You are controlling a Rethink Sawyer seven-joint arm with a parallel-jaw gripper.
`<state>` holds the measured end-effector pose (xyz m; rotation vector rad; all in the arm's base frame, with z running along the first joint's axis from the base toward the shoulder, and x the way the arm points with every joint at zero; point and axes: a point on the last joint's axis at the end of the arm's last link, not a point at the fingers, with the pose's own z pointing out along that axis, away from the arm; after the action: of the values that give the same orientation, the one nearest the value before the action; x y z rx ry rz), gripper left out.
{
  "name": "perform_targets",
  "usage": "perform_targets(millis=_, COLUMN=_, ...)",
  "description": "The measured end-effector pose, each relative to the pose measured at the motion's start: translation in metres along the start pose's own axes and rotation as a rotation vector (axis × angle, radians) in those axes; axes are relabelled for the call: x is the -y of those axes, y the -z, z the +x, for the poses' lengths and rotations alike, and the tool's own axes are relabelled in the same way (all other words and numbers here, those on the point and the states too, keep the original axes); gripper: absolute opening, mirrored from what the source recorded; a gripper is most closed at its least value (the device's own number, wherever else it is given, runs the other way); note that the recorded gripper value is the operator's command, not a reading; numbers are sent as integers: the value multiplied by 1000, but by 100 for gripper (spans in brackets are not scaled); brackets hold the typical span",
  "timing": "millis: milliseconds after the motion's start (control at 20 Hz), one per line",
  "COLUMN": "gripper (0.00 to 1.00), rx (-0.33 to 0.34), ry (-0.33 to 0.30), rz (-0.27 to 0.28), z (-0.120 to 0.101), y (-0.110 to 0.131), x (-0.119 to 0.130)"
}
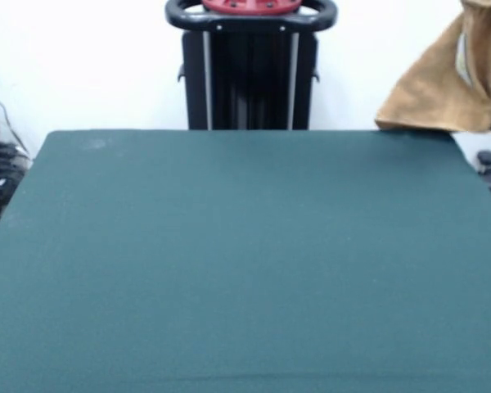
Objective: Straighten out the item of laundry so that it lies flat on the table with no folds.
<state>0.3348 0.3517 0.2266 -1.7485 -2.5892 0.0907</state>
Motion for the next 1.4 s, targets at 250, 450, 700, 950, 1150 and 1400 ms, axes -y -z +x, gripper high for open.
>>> perform_targets(millis=250, gripper=0, rx=-49, ry=-57, rz=2, z=-10, y=-9, x=-21)
perform_targets(millis=450, gripper=0, rx=-60, ry=-83, rz=-11, z=-19, y=-19, x=-36)
perform_targets(millis=700, gripper=0, rx=-61, ry=-165, rz=-74, z=-66, y=-39, x=-77)
perform_targets(millis=950, gripper=0, rx=26, ry=-197, rz=-140, z=-144, y=-69, x=-108)
perform_targets(millis=1150, gripper=0, rx=125, ry=-155, rz=-163, z=-228, y=-102, x=-125)
perform_targets(millis=1400, gripper=0, rx=156, ry=-121, rz=-159, z=-288, y=-121, x=-139)
